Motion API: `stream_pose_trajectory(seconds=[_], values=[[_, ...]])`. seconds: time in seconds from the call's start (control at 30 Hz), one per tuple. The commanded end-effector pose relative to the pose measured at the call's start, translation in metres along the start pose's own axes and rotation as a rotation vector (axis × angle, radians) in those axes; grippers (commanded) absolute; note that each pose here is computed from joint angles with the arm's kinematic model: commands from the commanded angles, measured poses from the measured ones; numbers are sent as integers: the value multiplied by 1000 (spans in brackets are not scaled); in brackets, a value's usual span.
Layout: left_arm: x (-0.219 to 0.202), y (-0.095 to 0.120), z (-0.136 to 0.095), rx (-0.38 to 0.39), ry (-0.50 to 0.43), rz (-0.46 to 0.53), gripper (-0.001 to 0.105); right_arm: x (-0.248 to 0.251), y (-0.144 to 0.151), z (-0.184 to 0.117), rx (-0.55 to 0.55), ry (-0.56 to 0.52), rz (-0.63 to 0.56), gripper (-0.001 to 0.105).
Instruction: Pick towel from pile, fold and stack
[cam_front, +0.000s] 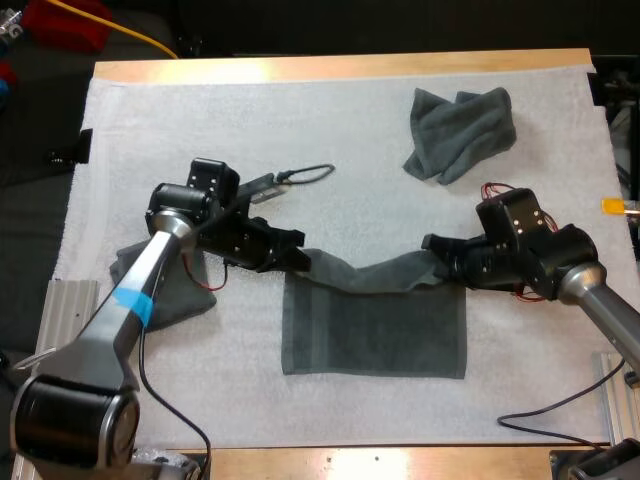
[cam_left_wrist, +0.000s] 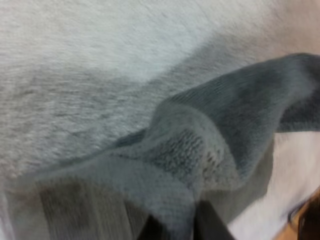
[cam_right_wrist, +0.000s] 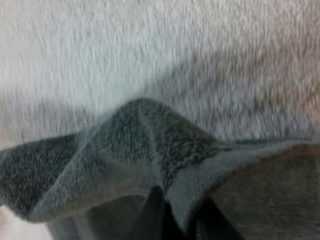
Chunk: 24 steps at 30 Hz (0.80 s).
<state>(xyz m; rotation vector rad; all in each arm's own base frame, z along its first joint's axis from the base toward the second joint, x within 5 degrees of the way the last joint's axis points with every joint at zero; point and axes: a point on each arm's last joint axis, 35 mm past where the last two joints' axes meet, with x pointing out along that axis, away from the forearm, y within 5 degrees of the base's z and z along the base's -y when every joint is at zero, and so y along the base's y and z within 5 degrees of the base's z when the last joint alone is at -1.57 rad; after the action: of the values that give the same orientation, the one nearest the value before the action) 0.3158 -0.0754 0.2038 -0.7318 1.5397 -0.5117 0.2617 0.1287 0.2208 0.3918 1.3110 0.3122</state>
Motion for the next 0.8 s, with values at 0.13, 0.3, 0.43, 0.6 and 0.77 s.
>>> stream_pose_trajectory(seconds=[0.13, 0.3, 0.43, 0.6, 0.77], values=[[2, 14, 13, -43, -7, -57, 0, 18, -3, 8, 100, 41, 68, 1], [15, 29, 21, -93, 27, -62, 0, 36, -6, 15, 185, 38, 84, 1], [25, 36, 25, -123, 55, -97, 4, 44, -6, 20, 212, 20, 100, 1], [35, 42, 31, -176, 78, -157, 13, 51, -9, 26, 284, -1, 114, 1], [39, 45, 36, -204, 73, -174, 13, 50, -16, 34, 336, -42, 133, 1]])
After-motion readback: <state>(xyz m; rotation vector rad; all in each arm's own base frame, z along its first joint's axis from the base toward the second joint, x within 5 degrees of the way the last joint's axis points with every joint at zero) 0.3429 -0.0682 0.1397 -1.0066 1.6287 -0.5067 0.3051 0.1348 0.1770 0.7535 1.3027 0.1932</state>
